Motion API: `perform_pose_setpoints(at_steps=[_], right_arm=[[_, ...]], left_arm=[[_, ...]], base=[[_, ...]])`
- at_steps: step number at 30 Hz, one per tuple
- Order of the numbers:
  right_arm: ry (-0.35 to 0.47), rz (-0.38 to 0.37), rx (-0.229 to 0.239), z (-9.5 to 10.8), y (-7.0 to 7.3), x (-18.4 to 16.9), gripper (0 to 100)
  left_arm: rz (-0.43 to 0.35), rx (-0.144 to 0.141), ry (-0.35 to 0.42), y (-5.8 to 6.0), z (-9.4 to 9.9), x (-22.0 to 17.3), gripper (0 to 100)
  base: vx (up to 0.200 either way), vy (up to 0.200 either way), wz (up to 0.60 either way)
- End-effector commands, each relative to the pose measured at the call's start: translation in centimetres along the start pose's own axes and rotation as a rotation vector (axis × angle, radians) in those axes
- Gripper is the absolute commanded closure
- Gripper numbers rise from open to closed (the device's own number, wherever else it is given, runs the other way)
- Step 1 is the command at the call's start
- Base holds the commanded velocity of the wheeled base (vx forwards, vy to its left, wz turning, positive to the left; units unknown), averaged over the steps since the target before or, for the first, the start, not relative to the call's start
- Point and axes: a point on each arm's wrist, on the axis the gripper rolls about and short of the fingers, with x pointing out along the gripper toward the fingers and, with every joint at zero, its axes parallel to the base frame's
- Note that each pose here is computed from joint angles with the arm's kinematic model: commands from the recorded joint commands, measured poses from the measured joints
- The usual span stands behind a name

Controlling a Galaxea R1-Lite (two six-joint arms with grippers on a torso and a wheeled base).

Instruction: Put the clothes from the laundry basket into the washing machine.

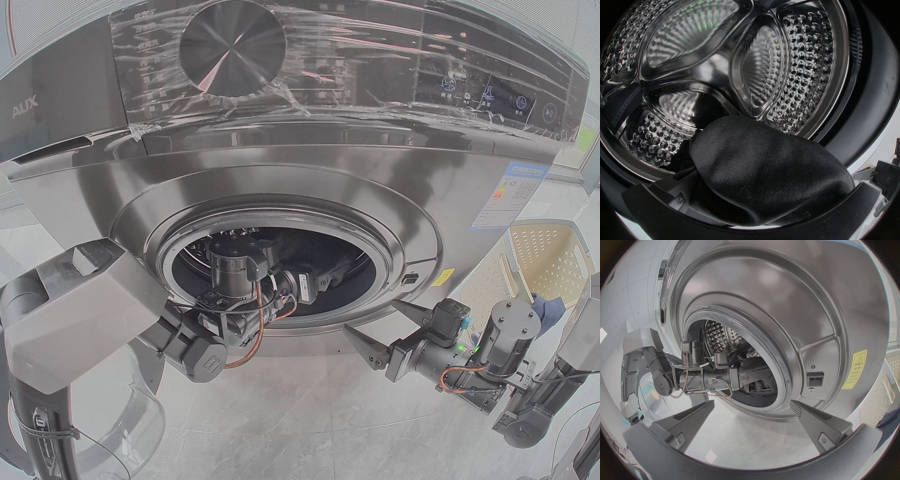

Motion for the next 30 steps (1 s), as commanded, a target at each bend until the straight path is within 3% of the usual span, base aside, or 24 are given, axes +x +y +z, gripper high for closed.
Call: perform_pose_setpoints(at_steps=[1, 5, 6, 9, 13, 17, 22, 24, 26, 27, 30], right_arm=[[0.002, 0.0, 0.0, -0.1, 0.0, 0.0, 0], [0.002, 0.002, 0.0, -0.1, 0.0, 0.1, 0], [0.004, 0.006, 0.0, -0.1, 0.2, 0.0, 0], [0.003, 0.009, 0.0, -0.1, 0.3, 0.0, 0], [0.005, 0.009, 0.0, -0.1, 0.2, 0.0, 0], [0.003, 0.008, 0.0, -0.1, 0.2, 0.0, 0], [0.003, 0.008, 0.0, -0.1, 0.2, 0.1, 0], [0.005, 0.007, 0.0, -0.1, 0.2, 0.0, 0], [0.005, 0.007, 0.0, -0.1, 0.2, 0.0, 0], [0.005, 0.007, 0.0, -0.1, 0.2, 0.0, 0], [0.005, 0.007, 0.0, -0.1, 0.2, 0.0, 0]], left_arm=[[0.004, 0.004, 0.024, 0.2, -0.6, -0.3, 0], [0.017, 0.007, 0.059, 0.6, -2.0, 0.2, 0], [0.026, 0.007, 0.07, 0.9, -2.9, 0.8, 100], [0.044, 0.002, 0.046, 1.5, -3.1, 2.0, 100], [0.139, -0.018, -0.109, 3.8, -2.7, 6.8, 100], [0.208, -0.031, -0.213, 5.9, -2.3, 9.3, 100], [0.24, -0.039, -0.294, 7.3, -1.1, 10.5, 100], [0.247, -0.042, -0.329, 7.2, -0.3, 10.7, 100], [0.247, -0.039, -0.315, 7.1, -0.6, 10.6, 100], [0.245, -0.038, -0.302, 6.8, -0.8, 10.4, 0], [0.238, -0.035, -0.243, 6.1, -1.3, 9.4, 0]], base=[[0.0, 0.0, 0.0], [0.0, 0.0, 0.0], [0.0, 0.0, 0.0], [0.0, 0.0, 0.0], [0.0, 0.0, 0.0], [0.0, 0.0, 0.0], [0.0, 0.0, 0.0], [0.0, 0.0, 0.0], [0.0, 0.0, 0.0], [0.0, 0.0, 0.0], [0.0, 0.0, 0.0]])
